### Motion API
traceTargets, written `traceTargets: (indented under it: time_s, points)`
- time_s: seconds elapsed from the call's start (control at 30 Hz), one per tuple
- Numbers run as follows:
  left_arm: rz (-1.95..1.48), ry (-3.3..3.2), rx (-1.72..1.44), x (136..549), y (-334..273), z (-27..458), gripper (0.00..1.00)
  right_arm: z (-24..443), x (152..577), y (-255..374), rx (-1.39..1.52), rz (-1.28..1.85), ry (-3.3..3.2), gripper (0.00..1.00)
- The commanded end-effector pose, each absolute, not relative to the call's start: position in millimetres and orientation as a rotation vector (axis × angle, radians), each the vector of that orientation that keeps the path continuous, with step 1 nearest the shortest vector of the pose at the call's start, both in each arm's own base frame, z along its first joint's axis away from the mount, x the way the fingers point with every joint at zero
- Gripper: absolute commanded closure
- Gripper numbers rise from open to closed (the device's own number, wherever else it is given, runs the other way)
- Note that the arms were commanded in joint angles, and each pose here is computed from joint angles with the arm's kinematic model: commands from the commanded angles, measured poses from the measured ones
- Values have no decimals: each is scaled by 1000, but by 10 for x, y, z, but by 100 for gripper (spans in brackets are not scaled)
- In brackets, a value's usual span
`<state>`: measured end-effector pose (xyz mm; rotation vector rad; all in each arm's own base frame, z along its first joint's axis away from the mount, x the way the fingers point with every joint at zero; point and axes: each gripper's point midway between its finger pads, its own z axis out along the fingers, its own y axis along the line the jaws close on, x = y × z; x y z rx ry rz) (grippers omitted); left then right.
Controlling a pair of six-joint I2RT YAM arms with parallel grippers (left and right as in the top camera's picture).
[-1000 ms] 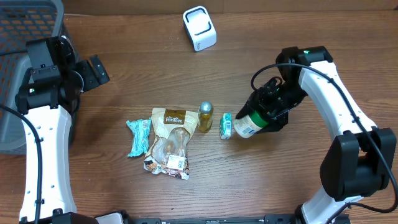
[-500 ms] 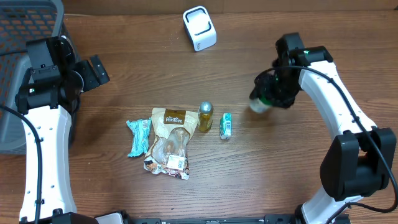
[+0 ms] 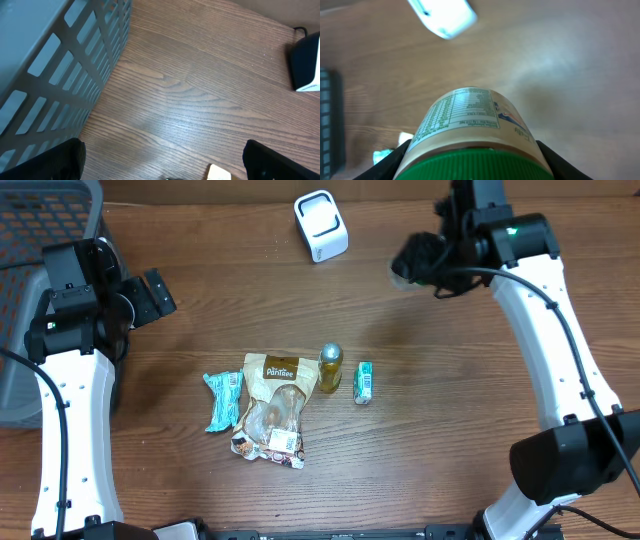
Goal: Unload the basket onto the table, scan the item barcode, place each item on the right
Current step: 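Raise the jar toward the white scanner with the right gripper, then hold the jar's side against the white scanner with the right gripper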
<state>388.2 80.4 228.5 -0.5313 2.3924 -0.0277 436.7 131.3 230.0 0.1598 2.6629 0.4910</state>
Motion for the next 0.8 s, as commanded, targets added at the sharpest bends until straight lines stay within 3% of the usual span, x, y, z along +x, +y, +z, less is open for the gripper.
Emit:
traceTargets:
  time_s: [0.0, 0.3, 0.77]
  points:
    - [-22, 2370, -500, 3909, 800, 2399, 0, 2573, 4513, 1650, -28, 475, 2521, 96]
    - [-22, 2370, -500, 3909, 800, 2399, 0, 2776, 5226, 2073, -135, 238, 2178, 96]
    - [-22, 2370, -500, 3909, 800, 2399, 0, 1957, 6130, 2529, -130, 331, 1998, 96]
